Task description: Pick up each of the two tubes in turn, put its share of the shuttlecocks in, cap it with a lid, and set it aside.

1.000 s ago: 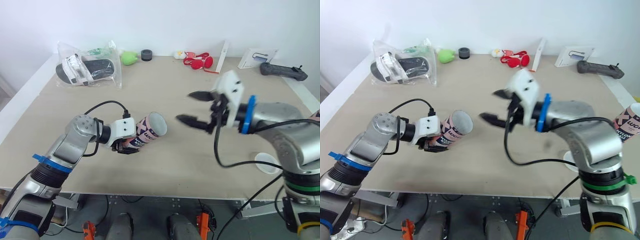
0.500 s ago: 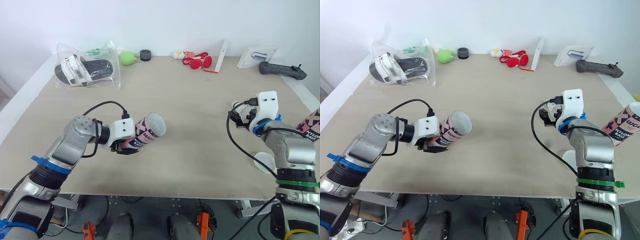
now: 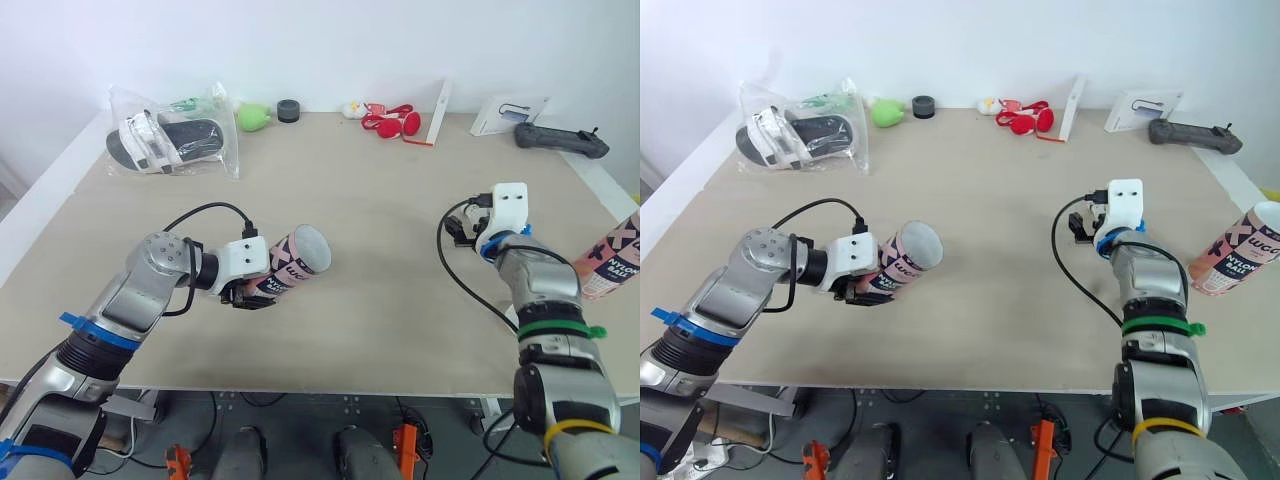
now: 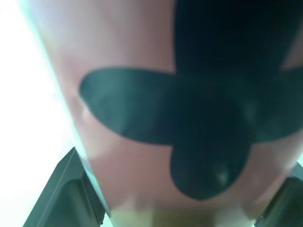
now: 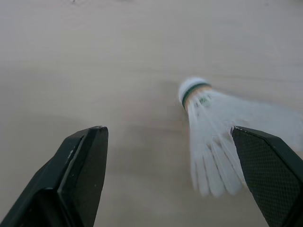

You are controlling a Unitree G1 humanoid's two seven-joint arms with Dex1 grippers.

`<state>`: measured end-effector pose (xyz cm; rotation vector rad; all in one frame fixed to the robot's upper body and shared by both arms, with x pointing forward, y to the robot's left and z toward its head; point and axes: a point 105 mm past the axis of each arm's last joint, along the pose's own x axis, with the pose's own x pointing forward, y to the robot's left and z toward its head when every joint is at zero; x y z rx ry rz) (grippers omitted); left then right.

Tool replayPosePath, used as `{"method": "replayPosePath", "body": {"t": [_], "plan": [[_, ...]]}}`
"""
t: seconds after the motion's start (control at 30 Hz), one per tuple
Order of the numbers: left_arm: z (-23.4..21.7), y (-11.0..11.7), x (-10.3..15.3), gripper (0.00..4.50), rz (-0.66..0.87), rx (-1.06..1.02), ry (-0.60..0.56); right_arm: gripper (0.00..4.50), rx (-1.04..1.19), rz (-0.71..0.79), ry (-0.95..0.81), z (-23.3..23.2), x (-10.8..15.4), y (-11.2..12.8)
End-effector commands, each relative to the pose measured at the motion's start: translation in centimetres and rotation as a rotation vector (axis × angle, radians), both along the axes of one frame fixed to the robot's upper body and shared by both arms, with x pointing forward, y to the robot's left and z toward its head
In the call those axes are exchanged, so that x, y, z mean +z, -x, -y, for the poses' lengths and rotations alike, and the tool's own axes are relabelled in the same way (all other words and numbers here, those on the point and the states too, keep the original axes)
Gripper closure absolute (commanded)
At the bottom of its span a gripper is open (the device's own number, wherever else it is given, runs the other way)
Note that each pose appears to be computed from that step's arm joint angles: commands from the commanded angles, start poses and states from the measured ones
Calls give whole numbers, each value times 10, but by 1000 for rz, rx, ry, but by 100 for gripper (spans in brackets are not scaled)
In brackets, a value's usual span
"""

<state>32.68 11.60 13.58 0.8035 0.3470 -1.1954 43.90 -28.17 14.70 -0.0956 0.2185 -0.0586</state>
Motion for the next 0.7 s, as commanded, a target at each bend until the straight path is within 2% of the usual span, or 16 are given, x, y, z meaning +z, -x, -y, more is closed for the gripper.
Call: {"method": "replayPosePath", "body": {"t": [0.03, 0.07, 0.27, 0.33, 0.37, 0.47, 0.53, 0.63, 0.7], "plan": [[2, 5, -11, 143, -38, -15, -20, 57, -15, 48, 11, 1, 11, -8], [2, 6, -11, 143, -38, -14, -21, 87, -16, 47, 10, 1, 10, -9], [1, 7, -11, 143, -40, -10, -21, 370, -31, 51, 13, 2, 9, -11], [2, 7, -11, 143, -40, -9, -20, 429, -30, 51, 20, 3, 9, -12], [2, 6, -11, 143, -39, -9, -20, 442, -26, 50, 25, 3, 9, -11], [2, 6, -10, 143, -38, -10, -19, 442, -19, 53, 39, 4, 9, -11], [3, 5, -11, 143, -38, -11, -18, 442, 33, 90, 77, 0, 19, -11], [3, 6, -11, 143, -38, -13, -18, 442, 351, 226, 185, -45, 60, -2], [3, 6, -11, 143, -39, -13, -19, 442, 635, 294, 273, -84, 84, 24]]}}
